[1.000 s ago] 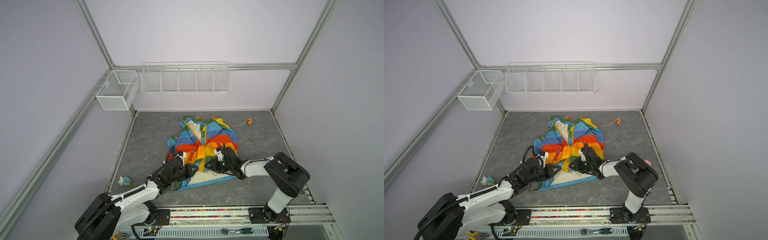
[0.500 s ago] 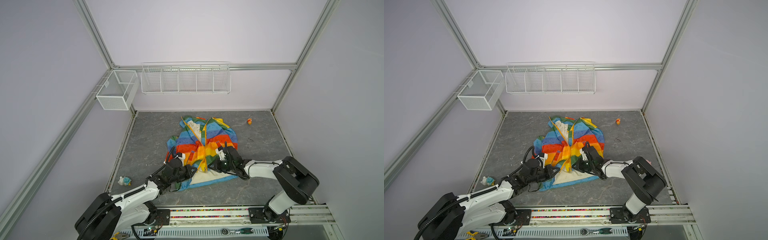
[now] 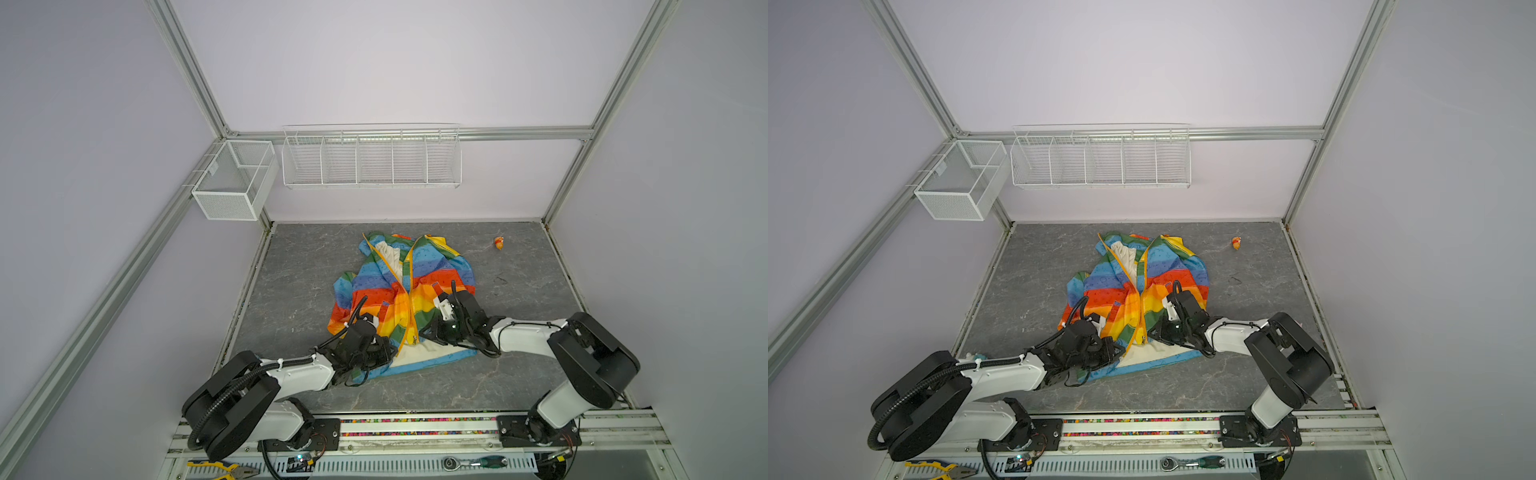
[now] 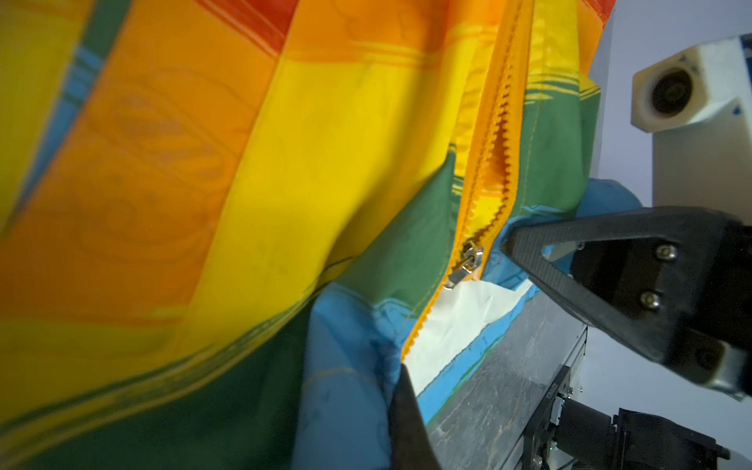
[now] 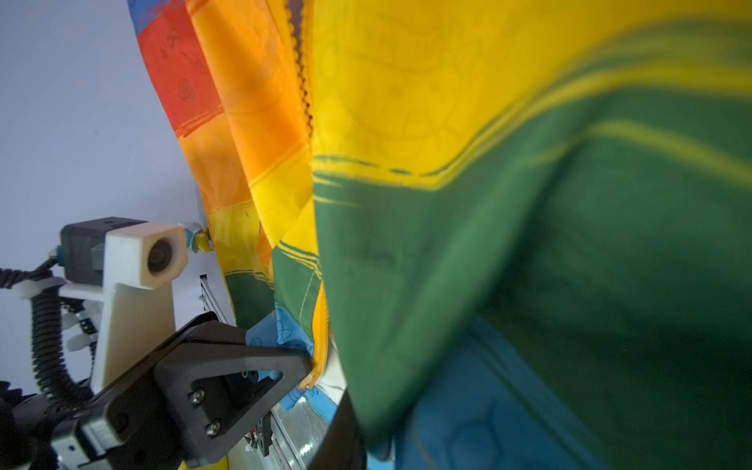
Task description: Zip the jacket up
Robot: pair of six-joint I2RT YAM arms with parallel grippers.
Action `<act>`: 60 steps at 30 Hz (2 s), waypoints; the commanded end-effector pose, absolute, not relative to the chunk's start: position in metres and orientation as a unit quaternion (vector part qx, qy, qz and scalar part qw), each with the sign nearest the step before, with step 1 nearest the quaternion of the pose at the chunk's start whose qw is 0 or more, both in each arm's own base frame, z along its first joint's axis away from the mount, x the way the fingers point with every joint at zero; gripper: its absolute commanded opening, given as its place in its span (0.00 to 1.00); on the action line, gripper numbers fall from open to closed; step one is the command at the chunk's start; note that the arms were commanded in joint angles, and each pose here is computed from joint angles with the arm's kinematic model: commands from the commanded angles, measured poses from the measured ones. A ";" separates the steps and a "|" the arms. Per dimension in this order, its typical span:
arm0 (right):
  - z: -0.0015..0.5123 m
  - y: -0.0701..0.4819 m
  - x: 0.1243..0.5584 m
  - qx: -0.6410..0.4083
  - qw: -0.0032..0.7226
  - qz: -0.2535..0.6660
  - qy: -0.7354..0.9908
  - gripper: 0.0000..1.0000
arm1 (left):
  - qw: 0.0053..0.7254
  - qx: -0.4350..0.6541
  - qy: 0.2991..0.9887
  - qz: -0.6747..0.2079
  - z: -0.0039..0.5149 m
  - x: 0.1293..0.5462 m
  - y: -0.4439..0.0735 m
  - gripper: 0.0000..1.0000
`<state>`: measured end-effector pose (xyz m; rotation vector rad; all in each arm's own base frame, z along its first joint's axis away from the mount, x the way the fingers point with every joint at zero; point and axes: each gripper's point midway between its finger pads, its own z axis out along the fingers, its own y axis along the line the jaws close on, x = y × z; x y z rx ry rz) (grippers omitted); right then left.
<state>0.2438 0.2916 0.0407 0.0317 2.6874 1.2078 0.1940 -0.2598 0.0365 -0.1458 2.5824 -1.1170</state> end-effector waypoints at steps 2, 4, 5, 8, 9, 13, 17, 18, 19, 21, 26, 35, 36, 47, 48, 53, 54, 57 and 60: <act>0.034 0.293 0.241 0.004 0.085 0.412 0.907 0.23 | 0.185 -0.040 0.893 -0.408 0.053 0.208 -0.275 0.00; 0.033 0.295 0.240 0.003 0.081 0.417 0.905 0.26 | 0.182 -0.038 0.893 -0.409 0.052 0.209 -0.278 0.00; 0.033 0.296 0.240 0.003 0.080 0.419 0.904 0.27 | 0.181 -0.037 0.893 -0.411 0.052 0.210 -0.280 0.00; 0.034 0.298 0.240 0.000 0.079 0.423 0.902 0.29 | 0.175 -0.034 0.894 -0.411 0.049 0.211 -0.285 0.00; 0.034 0.298 0.240 0.000 0.079 0.424 0.902 0.30 | 0.175 -0.033 0.894 -0.412 0.049 0.212 -0.287 0.00; 0.032 0.300 0.239 -0.004 0.074 0.426 0.902 0.30 | 0.170 -0.034 0.895 -0.411 0.045 0.213 -0.290 0.00; 0.031 0.301 0.238 -0.005 0.072 0.427 0.901 0.26 | 0.167 -0.037 0.895 -0.411 0.042 0.214 -0.291 0.00; 0.031 0.302 0.238 -0.005 0.071 0.428 0.901 0.26 | 0.166 -0.037 0.895 -0.412 0.041 0.213 -0.292 0.00; 0.031 0.302 0.238 -0.005 0.072 0.429 0.901 0.25 | 0.166 -0.037 0.895 -0.413 0.041 0.214 -0.293 0.00; 0.031 0.302 0.238 -0.006 0.072 0.429 0.901 0.24 | 0.166 -0.037 0.895 -0.412 0.041 0.214 -0.292 0.00; 0.033 0.302 0.236 -0.011 0.074 0.431 0.899 0.26 | 0.168 -0.041 0.896 -0.409 0.040 0.215 -0.291 0.00; 0.037 0.300 0.233 -0.026 0.081 0.431 0.898 0.16 | 0.169 -0.049 0.901 -0.396 0.038 0.215 -0.286 0.00; 0.037 0.301 0.232 -0.029 0.081 0.432 0.898 0.16 | 0.169 -0.050 0.902 -0.395 0.038 0.215 -0.285 0.00; 0.034 0.305 0.226 -0.050 0.072 0.436 0.896 0.18 | 0.168 -0.051 0.902 -0.395 0.038 0.216 -0.287 0.00; 0.033 0.305 0.226 -0.051 0.070 0.436 0.896 0.18 | 0.168 -0.051 0.902 -0.394 0.037 0.216 -0.286 0.00; 0.030 0.305 0.224 -0.053 0.068 0.434 0.897 0.16 | 0.168 -0.051 0.902 -0.395 0.037 0.216 -0.286 0.00; 0.030 0.305 0.224 -0.053 0.068 0.434 0.897 0.15 | 0.168 -0.052 0.902 -0.395 0.037 0.216 -0.286 0.00; 0.029 0.305 0.225 -0.052 0.069 0.433 0.897 0.13 | 0.168 -0.052 0.902 -0.395 0.038 0.216 -0.286 0.00; 0.031 0.305 0.226 -0.051 0.071 0.434 0.897 0.09 | 0.170 -0.052 0.900 -0.397 0.040 0.216 -0.286 0.00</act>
